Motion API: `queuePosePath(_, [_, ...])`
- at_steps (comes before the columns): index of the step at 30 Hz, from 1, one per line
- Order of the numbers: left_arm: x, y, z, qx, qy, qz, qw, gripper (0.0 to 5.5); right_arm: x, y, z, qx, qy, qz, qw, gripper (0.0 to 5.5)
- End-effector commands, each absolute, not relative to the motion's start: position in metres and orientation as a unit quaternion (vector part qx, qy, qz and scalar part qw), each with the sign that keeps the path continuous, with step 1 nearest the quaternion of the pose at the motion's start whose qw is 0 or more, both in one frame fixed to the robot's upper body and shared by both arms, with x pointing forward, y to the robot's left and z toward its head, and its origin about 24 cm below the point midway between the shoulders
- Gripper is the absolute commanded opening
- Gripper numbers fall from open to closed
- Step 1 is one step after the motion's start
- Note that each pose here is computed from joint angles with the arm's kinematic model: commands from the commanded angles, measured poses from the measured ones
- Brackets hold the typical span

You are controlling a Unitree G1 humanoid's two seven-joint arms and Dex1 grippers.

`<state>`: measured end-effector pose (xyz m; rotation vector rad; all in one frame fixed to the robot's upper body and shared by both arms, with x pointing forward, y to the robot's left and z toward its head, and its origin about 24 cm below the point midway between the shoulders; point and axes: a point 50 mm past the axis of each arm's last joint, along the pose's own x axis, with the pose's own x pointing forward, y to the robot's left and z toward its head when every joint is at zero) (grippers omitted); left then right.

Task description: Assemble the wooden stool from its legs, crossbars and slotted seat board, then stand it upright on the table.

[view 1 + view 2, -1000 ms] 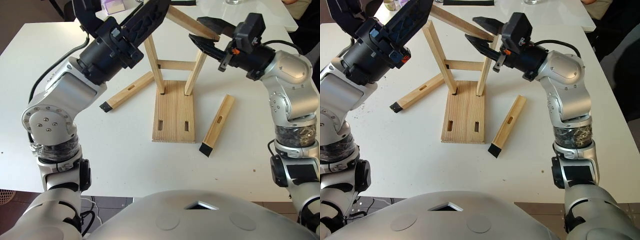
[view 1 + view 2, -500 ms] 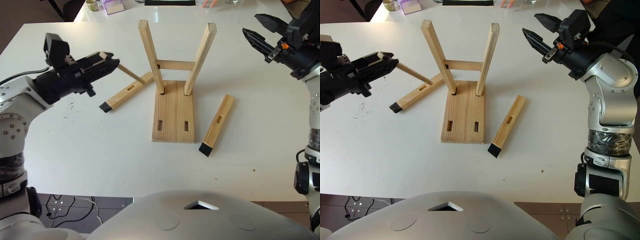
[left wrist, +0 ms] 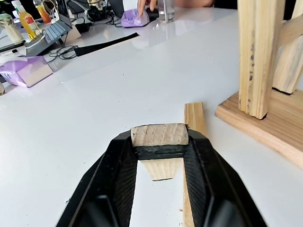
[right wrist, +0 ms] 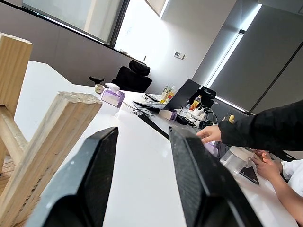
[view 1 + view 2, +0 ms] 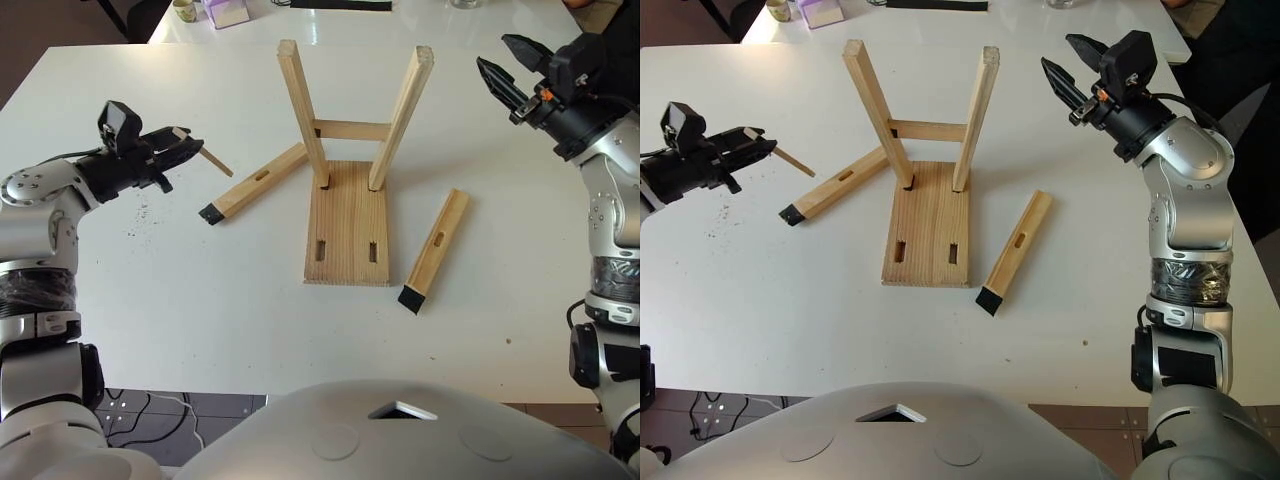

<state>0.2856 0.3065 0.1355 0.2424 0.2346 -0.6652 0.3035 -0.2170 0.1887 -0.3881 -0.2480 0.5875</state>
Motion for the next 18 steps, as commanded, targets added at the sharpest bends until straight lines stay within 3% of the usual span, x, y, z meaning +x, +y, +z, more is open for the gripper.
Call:
queuePosePath(1, [0.28, 0.306, 0.121, 0.118, 0.14, -0.332, 0.926, 1.33, 0.306, -0.211, 0.19, -0.183, -0.129, 0.294, 0.929, 1.96])
queuePosePath(5, [0.275, 0.303, 0.116, 0.115, 0.152, -0.346, 0.919, 1.33, 0.302, -0.207, 0.186, -0.175, -0.127, 0.297, 0.93, 1.96])
queuePosePath(13, [0.244, 0.263, 0.141, 0.092, 0.119, -0.433, 0.889, 1.33, 0.298, -0.21, 0.184, -0.159, -0.125, 0.283, 0.938, 1.96])
queuePosePath(18, [0.262, 0.259, 0.16, 0.129, 0.08, -0.431, 0.89, 1.33, 0.304, -0.21, 0.186, -0.16, -0.123, 0.287, 0.936, 1.96])
